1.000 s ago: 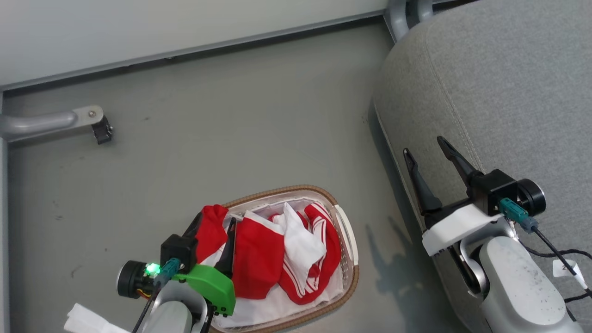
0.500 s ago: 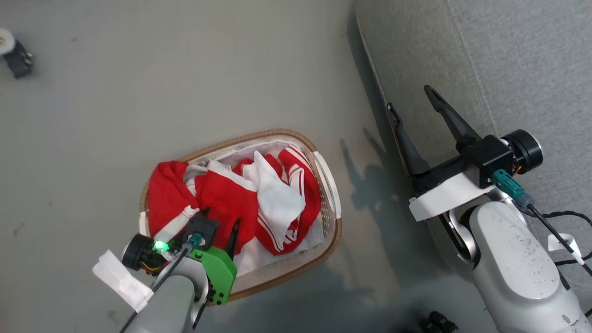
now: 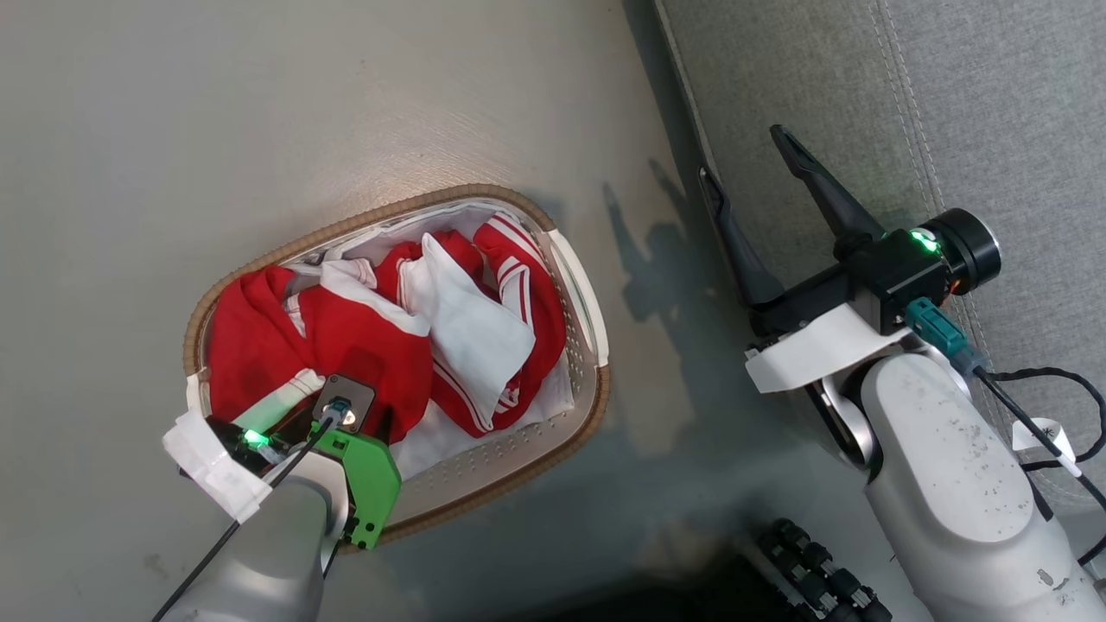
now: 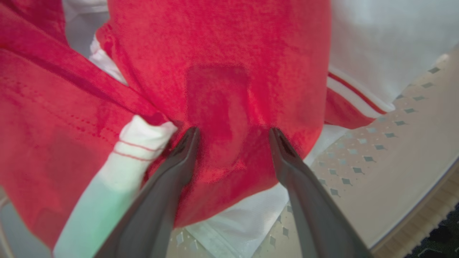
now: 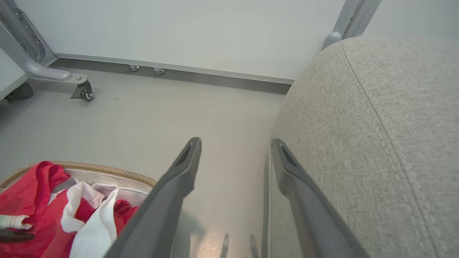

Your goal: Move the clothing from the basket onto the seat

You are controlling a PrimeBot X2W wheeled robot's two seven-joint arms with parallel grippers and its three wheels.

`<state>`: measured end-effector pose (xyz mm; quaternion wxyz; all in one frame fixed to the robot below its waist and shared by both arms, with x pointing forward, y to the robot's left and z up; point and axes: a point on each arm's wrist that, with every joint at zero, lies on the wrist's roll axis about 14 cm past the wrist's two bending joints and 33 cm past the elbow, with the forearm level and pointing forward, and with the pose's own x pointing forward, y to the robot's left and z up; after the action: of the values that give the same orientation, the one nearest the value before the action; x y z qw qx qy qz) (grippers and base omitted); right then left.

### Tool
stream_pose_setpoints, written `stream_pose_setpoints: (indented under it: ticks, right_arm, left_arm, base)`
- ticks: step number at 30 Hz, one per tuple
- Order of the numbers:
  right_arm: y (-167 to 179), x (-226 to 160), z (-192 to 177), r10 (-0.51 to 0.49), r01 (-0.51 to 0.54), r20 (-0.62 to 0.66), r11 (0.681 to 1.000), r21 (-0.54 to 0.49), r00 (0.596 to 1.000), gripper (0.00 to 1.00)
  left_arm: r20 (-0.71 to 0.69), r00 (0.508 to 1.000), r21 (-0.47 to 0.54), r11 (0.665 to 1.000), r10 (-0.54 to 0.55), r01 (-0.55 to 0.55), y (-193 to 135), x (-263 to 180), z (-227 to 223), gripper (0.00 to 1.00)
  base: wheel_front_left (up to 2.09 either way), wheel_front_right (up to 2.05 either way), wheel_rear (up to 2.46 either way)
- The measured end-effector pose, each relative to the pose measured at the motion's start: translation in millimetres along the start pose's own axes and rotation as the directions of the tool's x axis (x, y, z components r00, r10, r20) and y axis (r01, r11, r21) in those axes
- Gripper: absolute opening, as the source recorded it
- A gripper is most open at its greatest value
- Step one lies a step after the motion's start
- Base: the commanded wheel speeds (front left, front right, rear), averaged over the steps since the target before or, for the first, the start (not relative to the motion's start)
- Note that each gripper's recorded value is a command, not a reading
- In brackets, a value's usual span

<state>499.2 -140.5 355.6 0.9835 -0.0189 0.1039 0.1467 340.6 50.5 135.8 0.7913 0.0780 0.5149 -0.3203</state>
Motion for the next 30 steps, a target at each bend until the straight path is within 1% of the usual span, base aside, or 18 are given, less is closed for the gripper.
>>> stream_pose_setpoints:
  ticks: [7,12,17,18,19,24,27,30]
  right_arm:
    - [3.0,-0.3,-3.2,0.009,-0.009,-0.009,1.000,0.002,1.000,1.00]
    - [2.5,1.7,-9.3,0.015,-0.015,-0.019,1.000,-0.001,1.000,1.00]
    - [3.1,3.3,-15.5,0.020,-0.020,-0.031,1.000,0.000,0.999,1.00]
    - [3.7,3.5,-15.8,0.022,-0.022,-0.031,1.000,0.001,0.999,1.00]
    - [4.3,3.4,-15.7,0.023,-0.023,-0.031,1.000,0.001,0.999,1.00]
    - [8.7,1.7,-8.7,0.034,-0.034,-0.022,0.999,0.001,0.999,1.00]
    - [10.4,-0.3,-0.5,0.035,-0.035,-0.008,0.999,0.004,0.999,1.00]
    - [13.3,-5.2,8.4,0.037,-0.037,0.004,0.999,0.004,0.999,1.00]
  left_arm:
    - [-0.082,0.995,0.048,0.998,0.055,-0.051,7.7,-0.1,-12.9,1.00]
    - [-0.118,0.991,0.088,0.995,0.063,-0.052,14.8,3.6,-19.2,1.00]
    - [-0.156,0.986,0.089,0.995,0.055,-0.041,16.1,5.7,-26.0,1.00]
    - [-0.168,0.984,0.092,0.995,0.055,-0.040,16.1,5.3,-28.0,0.32]
    - [-0.173,0.983,0.092,0.995,0.056,-0.040,16.3,4.8,-28.5,0.00]
    - [-0.166,0.985,0.057,0.998,0.043,-0.034,13.1,-1.1,-24.1,0.00]
    - [-0.114,0.993,0.040,0.999,0.035,-0.031,7.6,-7.6,-17.3,0.00]
    - [-0.030,0.999,0.020,0.999,0.029,-0.029,-0.6,-16.6,-5.1,0.00]
  base:
    - [0.00,0.00,0.00]
    - [0.00,0.00,0.00]
    - [0.00,0.00,0.00]
    - [0.00,0.00,0.00]
    - [0.00,0.00,0.00]
    - [0.00,0.00,0.00]
    - [0.00,0.00,0.00]
    - [0.00,0.00,0.00]
